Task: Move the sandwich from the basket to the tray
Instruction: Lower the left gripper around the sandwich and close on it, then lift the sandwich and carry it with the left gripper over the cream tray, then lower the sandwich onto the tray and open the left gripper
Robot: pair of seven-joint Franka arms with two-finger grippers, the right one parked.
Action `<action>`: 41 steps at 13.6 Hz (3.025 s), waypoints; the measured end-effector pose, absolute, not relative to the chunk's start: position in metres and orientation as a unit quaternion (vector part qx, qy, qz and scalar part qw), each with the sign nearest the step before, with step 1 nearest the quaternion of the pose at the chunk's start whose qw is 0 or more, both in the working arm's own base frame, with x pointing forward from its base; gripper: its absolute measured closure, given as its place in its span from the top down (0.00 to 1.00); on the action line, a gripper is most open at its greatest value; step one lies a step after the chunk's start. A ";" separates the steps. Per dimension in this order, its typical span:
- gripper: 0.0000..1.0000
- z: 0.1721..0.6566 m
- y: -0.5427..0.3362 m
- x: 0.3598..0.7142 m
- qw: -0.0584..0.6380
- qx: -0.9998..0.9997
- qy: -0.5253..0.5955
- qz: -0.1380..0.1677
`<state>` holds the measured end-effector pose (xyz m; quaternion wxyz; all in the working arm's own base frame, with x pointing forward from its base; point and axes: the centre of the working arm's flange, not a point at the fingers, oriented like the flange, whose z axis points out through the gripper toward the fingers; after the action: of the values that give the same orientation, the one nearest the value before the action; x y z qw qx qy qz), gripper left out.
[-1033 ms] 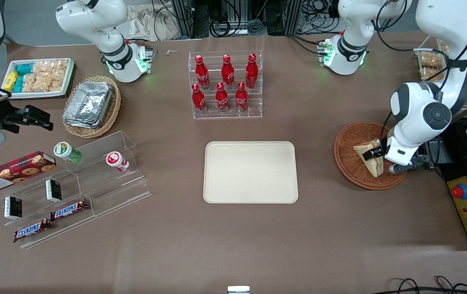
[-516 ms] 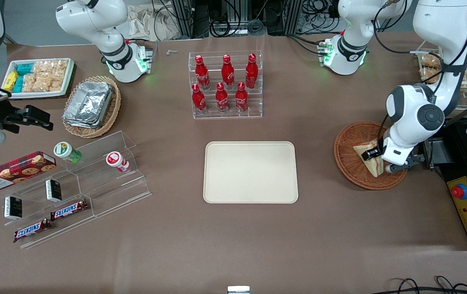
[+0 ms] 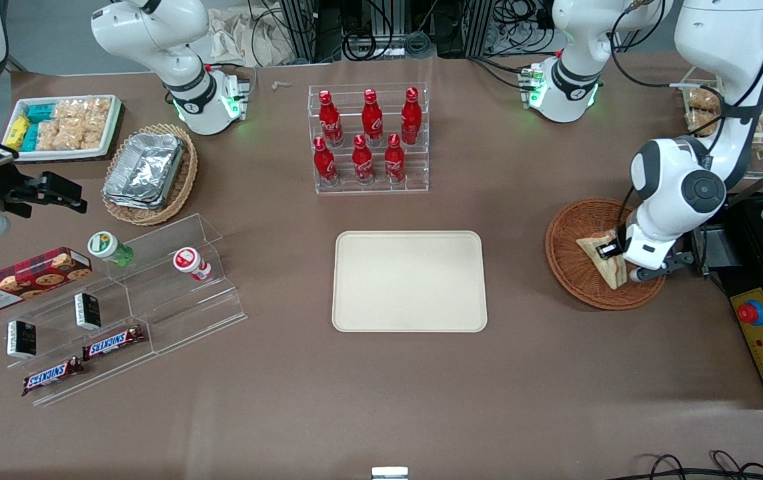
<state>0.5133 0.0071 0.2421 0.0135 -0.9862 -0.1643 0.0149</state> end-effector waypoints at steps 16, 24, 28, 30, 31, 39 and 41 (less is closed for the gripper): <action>0.29 0.457 -0.040 0.582 0.024 -0.998 -0.014 0.053; 0.30 0.430 -0.183 0.579 0.048 -0.998 0.001 0.051; 0.36 0.379 -0.260 0.570 0.040 -0.998 0.008 0.047; 0.29 0.350 -0.281 0.568 0.033 -0.998 0.016 0.049; 0.27 0.335 -0.289 0.567 0.031 -0.998 0.019 0.053; 0.29 0.257 -0.363 0.539 0.011 -0.998 0.020 0.052; 0.29 0.246 -0.361 0.540 0.018 -0.999 0.034 0.036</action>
<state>0.5399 -0.3610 0.2461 0.0182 -0.9986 0.0336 0.0361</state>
